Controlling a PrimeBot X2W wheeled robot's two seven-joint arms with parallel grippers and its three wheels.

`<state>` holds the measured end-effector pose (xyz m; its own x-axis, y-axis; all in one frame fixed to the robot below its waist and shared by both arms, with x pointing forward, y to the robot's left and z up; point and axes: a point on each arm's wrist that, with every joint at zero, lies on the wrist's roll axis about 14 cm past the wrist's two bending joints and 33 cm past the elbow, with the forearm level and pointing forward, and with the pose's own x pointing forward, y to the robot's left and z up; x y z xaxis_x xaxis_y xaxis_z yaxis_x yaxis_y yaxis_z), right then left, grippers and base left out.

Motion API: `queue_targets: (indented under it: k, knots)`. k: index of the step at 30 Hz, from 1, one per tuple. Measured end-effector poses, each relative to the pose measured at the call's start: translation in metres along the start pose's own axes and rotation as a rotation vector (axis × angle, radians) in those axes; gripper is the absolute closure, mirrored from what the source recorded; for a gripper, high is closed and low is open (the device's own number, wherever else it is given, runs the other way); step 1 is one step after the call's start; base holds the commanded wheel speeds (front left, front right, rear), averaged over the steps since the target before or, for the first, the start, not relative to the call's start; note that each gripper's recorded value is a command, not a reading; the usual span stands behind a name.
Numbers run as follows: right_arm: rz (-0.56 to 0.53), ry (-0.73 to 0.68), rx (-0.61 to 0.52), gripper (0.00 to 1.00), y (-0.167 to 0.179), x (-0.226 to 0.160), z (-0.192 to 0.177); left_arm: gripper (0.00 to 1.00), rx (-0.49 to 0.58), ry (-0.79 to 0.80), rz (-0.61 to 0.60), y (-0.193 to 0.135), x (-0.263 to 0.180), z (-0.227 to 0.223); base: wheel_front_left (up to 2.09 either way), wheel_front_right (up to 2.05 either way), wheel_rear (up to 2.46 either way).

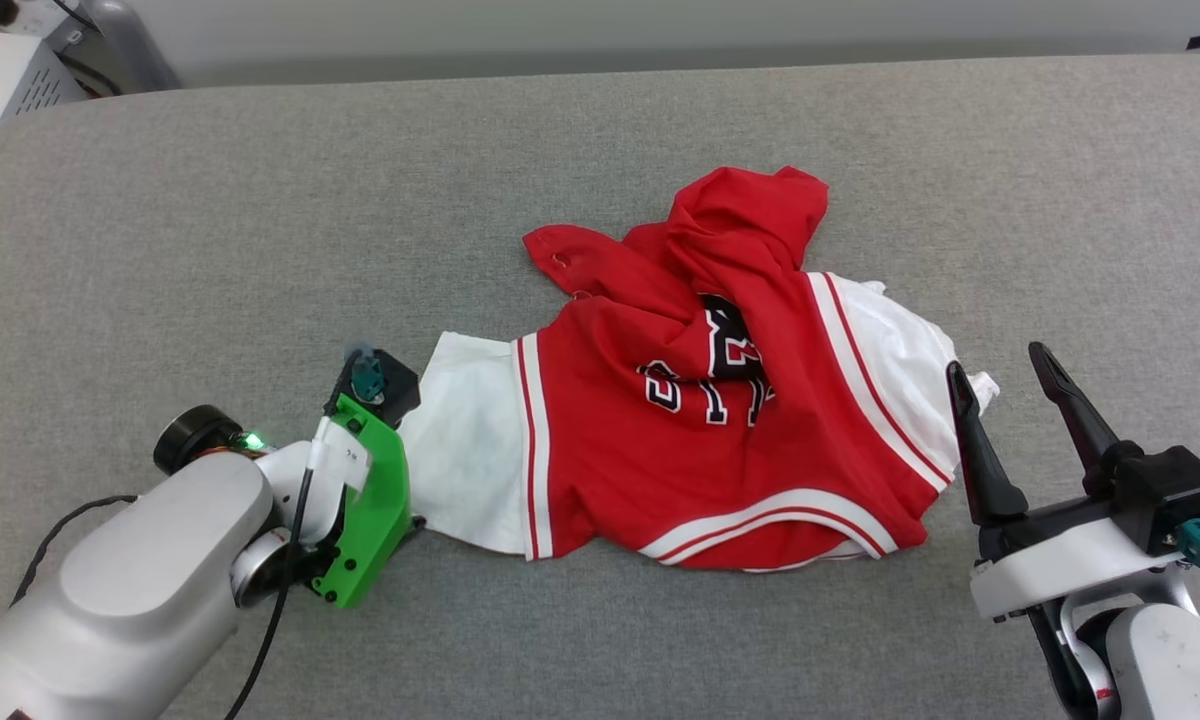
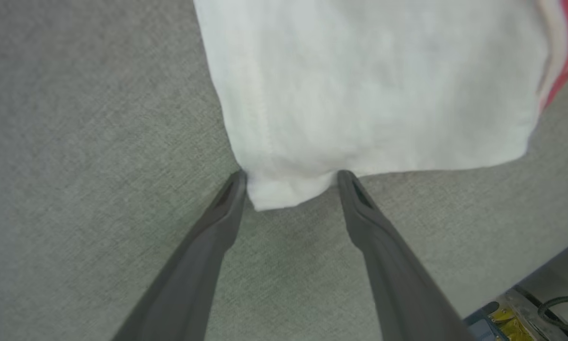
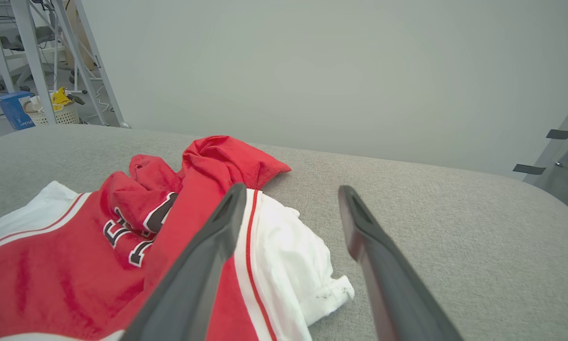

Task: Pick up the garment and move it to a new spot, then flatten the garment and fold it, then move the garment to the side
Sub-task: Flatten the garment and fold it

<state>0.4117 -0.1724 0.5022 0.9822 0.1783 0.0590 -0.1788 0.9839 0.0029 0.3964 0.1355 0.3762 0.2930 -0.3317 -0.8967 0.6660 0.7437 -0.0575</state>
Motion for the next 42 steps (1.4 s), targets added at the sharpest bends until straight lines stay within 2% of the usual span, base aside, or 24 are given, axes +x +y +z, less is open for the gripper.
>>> queue_targets:
  k: [7, 8, 9, 10, 18, 25, 33, 34, 35, 36, 38, 42]
  knots:
    - [-0.006, 0.020, 0.000, 0.00, -0.003, 0.003, -0.008, 0.00, -0.007, 0.038, -0.008, 0.007, 0.015, -0.007, 0.00, 0.00, 0.00]
    - [-0.006, 0.022, 0.000, 0.00, -0.003, 0.003, -0.008, 0.51, -0.005, 0.039, -0.010, 0.007, 0.016, -0.006, 0.00, 0.00, 0.00]
    - [-0.005, 0.023, 0.000, 0.00, -0.003, 0.003, -0.009, 0.51, -0.010, 0.036, -0.014, 0.007, 0.016, -0.006, 0.00, 0.00, 0.00]
    - [-0.004, 0.023, 0.000, 0.00, -0.002, 0.003, -0.009, 1.00, -0.014, 0.026, -0.012, 0.009, 0.016, -0.004, 0.00, 0.00, 0.00]
    - [-0.001, -0.006, -0.022, 0.00, -0.005, 0.003, 0.003, 1.00, -0.028, -0.065, 0.017, 0.014, 0.003, -0.001, 0.00, 0.00, 0.00]
    - [-0.027, 0.001, -0.040, 0.00, -0.015, -0.003, 0.007, 1.00, -0.119, -0.061, 0.163, 0.069, -0.029, -0.031, 0.00, 0.00, 0.00]
    - [-0.062, 0.046, -0.063, 0.00, -0.031, -0.010, 0.001, 1.00, -0.200, -0.049, 0.262, 0.102, -0.039, -0.052, 0.00, 0.00, 0.00]
    - [-0.063, 0.052, -0.065, 0.00, -0.032, -0.010, 0.000, 0.72, -0.209, -0.061, 0.266, 0.103, -0.038, -0.053, 0.00, 0.00, 0.00]
    - [-0.063, 0.056, -0.067, 0.00, -0.033, -0.010, 0.000, 0.22, -0.219, -0.075, 0.270, 0.104, -0.037, -0.053, 0.00, 0.00, 0.00]
    - [-0.063, 0.060, -0.071, 0.00, -0.033, -0.011, 0.000, 0.00, -0.223, -0.093, 0.271, 0.103, -0.036, -0.052, 0.00, 0.00, 0.00]
    - [-0.060, 0.062, -0.081, 0.00, -0.035, -0.011, 0.002, 0.00, -0.216, -0.168, 0.294, 0.104, -0.037, -0.041, 0.00, 0.00, 0.00]
    - [-0.046, 0.046, -0.115, 0.00, -0.043, -0.006, 0.018, 0.00, -0.231, -0.415, 0.364, 0.112, -0.056, -0.003, 0.00, 0.00, 0.00]
